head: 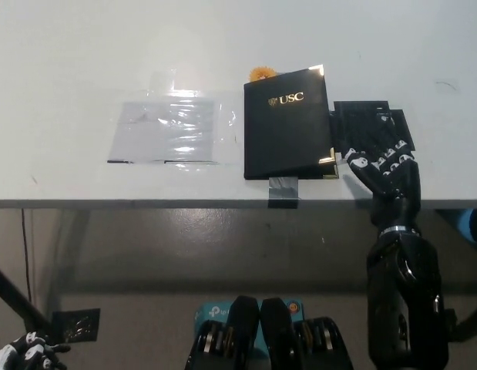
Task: The robot uses its right hand to push the cover of the diary kept in the middle of the desk towards the left to open it
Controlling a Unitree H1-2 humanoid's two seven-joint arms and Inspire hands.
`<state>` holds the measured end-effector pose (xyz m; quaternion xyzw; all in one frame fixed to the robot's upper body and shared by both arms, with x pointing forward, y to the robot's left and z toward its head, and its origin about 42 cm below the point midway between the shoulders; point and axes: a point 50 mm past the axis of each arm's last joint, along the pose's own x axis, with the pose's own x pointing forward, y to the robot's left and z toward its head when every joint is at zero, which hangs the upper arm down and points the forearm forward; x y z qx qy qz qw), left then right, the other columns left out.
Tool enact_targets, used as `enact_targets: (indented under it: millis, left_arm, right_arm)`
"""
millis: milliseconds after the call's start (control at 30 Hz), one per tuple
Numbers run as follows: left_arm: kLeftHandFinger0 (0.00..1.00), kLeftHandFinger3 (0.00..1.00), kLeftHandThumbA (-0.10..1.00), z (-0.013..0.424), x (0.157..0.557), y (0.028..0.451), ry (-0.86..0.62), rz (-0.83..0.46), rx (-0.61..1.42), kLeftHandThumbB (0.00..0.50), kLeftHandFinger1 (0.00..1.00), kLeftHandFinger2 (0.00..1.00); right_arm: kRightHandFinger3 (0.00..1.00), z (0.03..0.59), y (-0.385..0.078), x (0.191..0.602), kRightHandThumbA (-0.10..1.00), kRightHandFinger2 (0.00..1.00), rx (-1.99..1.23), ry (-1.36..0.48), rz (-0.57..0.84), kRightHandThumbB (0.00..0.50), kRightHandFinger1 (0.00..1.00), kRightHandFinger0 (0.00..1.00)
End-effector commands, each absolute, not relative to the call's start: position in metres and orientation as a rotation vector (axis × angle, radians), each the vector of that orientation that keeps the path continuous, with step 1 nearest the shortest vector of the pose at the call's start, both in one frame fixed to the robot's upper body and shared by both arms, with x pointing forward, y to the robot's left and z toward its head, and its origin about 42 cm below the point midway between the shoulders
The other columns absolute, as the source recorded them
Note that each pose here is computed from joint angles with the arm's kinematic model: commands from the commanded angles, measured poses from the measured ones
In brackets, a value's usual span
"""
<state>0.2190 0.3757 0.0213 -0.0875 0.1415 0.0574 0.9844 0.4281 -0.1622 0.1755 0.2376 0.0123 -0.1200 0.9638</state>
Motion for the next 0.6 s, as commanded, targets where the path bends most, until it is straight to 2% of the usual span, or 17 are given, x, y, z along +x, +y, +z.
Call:
enact_targets:
  millis: [0, 67, 133, 167, 233, 300, 333, 367, 567]
  left_arm:
    - [0.37, 0.34, 0.34, 0.03, 0.221, 0.382, 0.23, 0.116, -0.169, 0.5, 0.5, 0.27]
    - [0.38, 0.34, 0.35, 0.03, 0.22, 0.382, 0.232, 0.115, -0.167, 0.5, 0.51, 0.27]
    - [0.38, 0.34, 0.36, 0.032, 0.222, 0.383, 0.223, 0.105, -0.158, 0.5, 0.51, 0.28]
    - [0.37, 0.34, 0.35, 0.031, 0.222, 0.382, 0.233, 0.113, -0.169, 0.5, 0.51, 0.28]
    - [0.37, 0.33, 0.35, 0.031, 0.222, 0.381, 0.23, 0.112, -0.169, 0.5, 0.5, 0.27]
    - [0.38, 0.33, 0.37, 0.032, 0.224, 0.38, 0.23, 0.109, -0.154, 0.5, 0.51, 0.26]
    - [0.37, 0.34, 0.37, 0.032, 0.225, 0.38, 0.227, 0.103, -0.155, 0.5, 0.51, 0.26]
    - [0.36, 0.33, 0.37, 0.032, 0.225, 0.38, 0.224, 0.103, -0.158, 0.5, 0.49, 0.26]
    - [0.42, 0.35, 0.4, 0.032, 0.225, 0.381, 0.215, 0.087, -0.161, 0.5, 0.53, 0.28]
  right_arm:
    - [0.84, 0.179, -0.155, 0.431, 0.88, 0.74, 0.538, -0.022, -0.262, 0.119, 0.72, 0.64]
    - [0.85, 0.174, -0.152, 0.431, 0.89, 0.75, 0.548, -0.004, -0.263, 0.129, 0.72, 0.64]
    - [0.89, 0.169, -0.144, 0.431, 0.9, 0.76, 0.574, 0.02, -0.27, 0.115, 0.74, 0.68]
    - [0.94, 0.166, -0.133, 0.429, 0.88, 0.81, 0.63, 0.04, -0.283, 0.1, 0.79, 0.75]
    - [1.0, 0.162, -0.125, 0.428, 0.89, 0.9, 0.638, 0.058, -0.28, 0.094, 0.88, 0.83]
    - [1.0, 0.161, -0.118, 0.429, 0.89, 1.0, 0.651, 0.069, -0.271, 0.081, 0.98, 0.91]
    - [1.0, 0.161, -0.116, 0.43, 0.88, 1.0, 0.655, 0.07, -0.27, 0.078, 1.0, 0.94]
    - [1.0, 0.162, -0.112, 0.432, 0.88, 1.0, 0.667, 0.077, -0.265, 0.082, 1.0, 1.0]
    - [1.0, 0.174, -0.097, 0.444, 0.9, 1.0, 0.719, 0.098, -0.245, 0.077, 1.0, 1.0]
